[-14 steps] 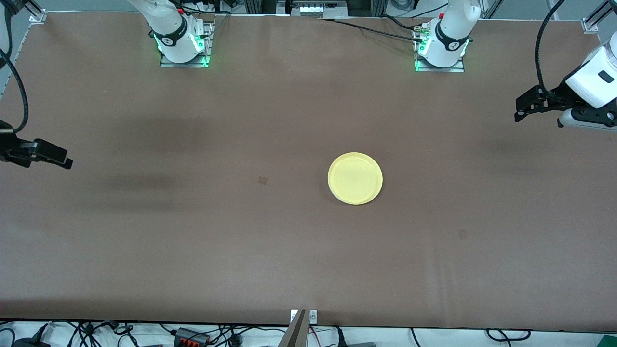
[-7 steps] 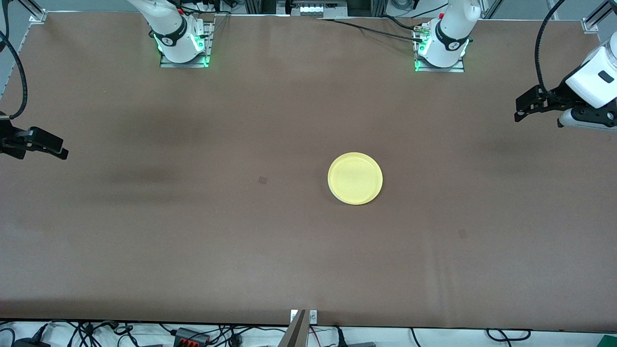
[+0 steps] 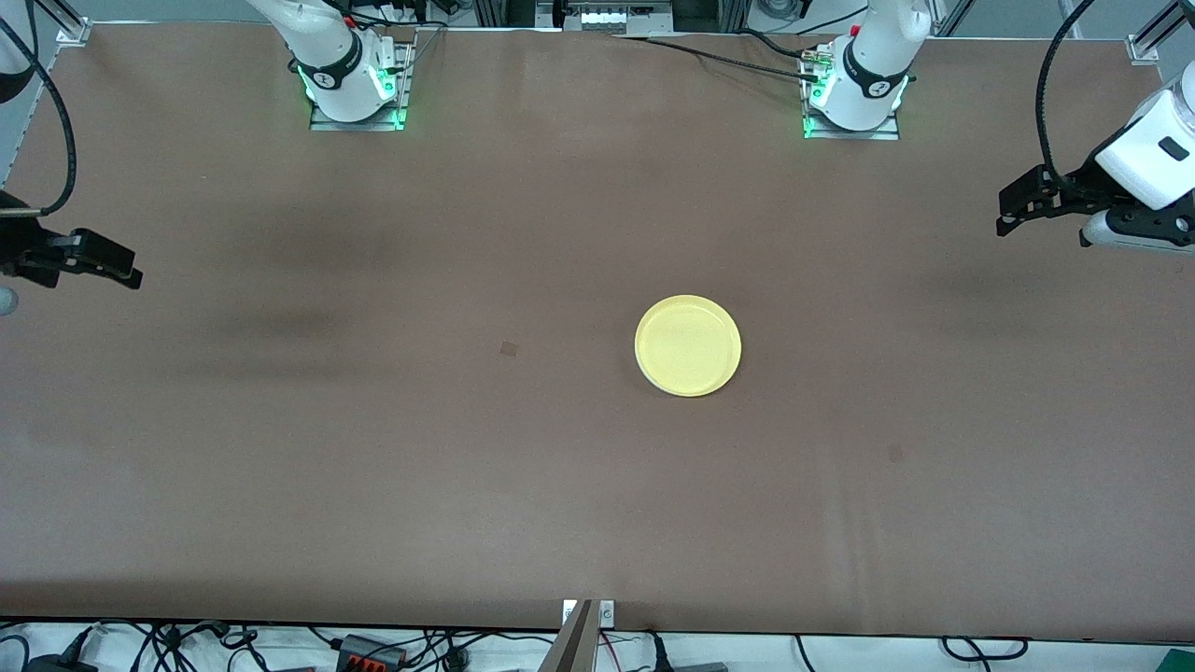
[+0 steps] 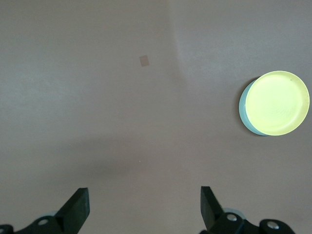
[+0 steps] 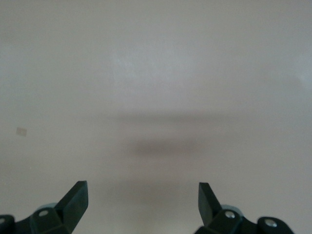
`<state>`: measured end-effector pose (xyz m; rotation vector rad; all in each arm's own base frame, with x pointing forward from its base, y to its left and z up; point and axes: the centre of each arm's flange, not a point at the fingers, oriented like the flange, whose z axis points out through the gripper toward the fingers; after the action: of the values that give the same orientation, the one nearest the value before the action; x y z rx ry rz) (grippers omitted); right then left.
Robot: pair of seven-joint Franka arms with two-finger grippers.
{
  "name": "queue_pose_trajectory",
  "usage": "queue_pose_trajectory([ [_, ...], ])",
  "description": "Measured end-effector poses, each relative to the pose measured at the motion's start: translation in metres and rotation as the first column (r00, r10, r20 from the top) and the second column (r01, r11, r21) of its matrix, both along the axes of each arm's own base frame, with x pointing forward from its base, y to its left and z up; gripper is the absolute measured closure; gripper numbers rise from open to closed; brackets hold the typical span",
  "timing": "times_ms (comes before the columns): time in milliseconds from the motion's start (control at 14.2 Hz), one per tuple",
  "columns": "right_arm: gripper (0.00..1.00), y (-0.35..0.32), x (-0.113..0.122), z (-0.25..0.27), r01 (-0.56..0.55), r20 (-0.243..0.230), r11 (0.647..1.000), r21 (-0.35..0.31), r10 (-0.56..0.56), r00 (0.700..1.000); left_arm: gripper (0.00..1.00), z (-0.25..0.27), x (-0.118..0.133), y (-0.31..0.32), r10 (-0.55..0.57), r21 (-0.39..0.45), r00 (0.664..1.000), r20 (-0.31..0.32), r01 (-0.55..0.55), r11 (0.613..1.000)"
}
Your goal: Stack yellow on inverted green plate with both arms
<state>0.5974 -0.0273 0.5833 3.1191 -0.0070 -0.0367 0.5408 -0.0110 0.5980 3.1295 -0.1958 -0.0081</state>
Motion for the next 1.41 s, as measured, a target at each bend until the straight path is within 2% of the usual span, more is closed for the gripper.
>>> queue_pose_trajectory([
  [351,0.00,0.002,-0.050,-0.007,0.007,0.004,1.000,0.001,-0.007,1.000,0.00,0.000,0.000,0.000,0.000,0.000,1.000,0.000,0.000,1.000],
  [492,0.00,0.002,-0.061,-0.007,0.007,0.000,1.000,0.001,-0.007,1.000,0.00,0.000,0.000,0.000,0.000,0.000,1.000,0.000,0.000,1.000],
  [843,0.00,0.002,-0.066,-0.007,0.008,-0.010,1.000,0.001,-0.008,1.000,0.00,0.000,0.000,0.000,0.000,0.000,1.000,0.000,0.000,1.000],
  [1406,0.00,0.003,-0.078,-0.008,0.007,0.004,1.000,0.001,-0.007,1.000,0.00,0.000,0.000,0.000,0.000,0.000,1.000,0.000,0.000,1.000],
])
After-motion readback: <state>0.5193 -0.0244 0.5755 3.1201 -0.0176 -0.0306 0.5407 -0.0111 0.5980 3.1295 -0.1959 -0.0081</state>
